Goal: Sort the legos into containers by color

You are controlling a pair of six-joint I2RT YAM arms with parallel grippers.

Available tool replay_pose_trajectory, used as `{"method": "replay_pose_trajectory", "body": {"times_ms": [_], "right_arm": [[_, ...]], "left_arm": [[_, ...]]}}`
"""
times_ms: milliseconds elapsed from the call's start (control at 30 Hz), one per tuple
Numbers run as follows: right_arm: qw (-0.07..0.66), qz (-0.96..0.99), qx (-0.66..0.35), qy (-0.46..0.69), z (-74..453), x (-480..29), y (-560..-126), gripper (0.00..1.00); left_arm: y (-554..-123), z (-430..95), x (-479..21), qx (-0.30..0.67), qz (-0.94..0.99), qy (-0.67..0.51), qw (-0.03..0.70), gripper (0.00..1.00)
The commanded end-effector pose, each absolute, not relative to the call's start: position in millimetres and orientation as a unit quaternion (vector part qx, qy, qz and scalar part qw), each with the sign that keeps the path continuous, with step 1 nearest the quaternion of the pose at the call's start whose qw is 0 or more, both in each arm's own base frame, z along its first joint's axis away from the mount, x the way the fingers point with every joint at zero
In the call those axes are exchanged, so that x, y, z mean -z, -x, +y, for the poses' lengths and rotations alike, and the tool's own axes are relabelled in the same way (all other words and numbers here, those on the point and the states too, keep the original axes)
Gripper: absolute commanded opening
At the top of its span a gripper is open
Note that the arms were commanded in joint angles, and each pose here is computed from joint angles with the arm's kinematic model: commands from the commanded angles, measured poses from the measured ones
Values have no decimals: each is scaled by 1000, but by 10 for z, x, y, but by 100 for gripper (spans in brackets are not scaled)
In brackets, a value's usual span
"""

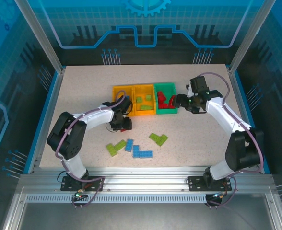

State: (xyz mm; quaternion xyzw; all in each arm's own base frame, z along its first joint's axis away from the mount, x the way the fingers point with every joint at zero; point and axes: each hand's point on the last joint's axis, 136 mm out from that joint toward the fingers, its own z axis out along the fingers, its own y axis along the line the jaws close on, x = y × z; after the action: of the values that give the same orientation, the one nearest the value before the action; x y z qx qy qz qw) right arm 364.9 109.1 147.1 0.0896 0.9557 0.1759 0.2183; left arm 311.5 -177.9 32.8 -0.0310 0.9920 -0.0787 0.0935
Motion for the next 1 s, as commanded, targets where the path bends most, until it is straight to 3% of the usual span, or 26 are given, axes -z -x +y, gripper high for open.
{"method": "replay_pose_trajectory", "body": {"times_ms": [0, 500, 767, 867, 933, 967], "right_arm": [[222, 956, -166, -98, 946, -1449, -3594, 82], [242, 942, -200, -116, 869, -1387, -3605, 79], [223, 947, -213, -89, 994, -1357, -3556, 78], [189, 957, -209, -75, 1213, -1207, -3397, 78], [169, 960, -206, -84, 1362, -1101, -3286, 80], [163, 960, -211, -89, 1457, -1051, -3243, 81]], "left_arm": [[-3322, -2110, -552, 123, 986, 25, 114, 45], [-4260, -3233, -1122, 256, 953, -1, 165, 45], [-4131, -3132, -958, 226, 963, 2, 146, 50], [-4049, -3003, -955, 215, 965, 17, 151, 58], [-4000, -2883, -968, 208, 965, 38, 154, 73], [-3981, -2799, -987, 205, 965, 49, 157, 86]]}}
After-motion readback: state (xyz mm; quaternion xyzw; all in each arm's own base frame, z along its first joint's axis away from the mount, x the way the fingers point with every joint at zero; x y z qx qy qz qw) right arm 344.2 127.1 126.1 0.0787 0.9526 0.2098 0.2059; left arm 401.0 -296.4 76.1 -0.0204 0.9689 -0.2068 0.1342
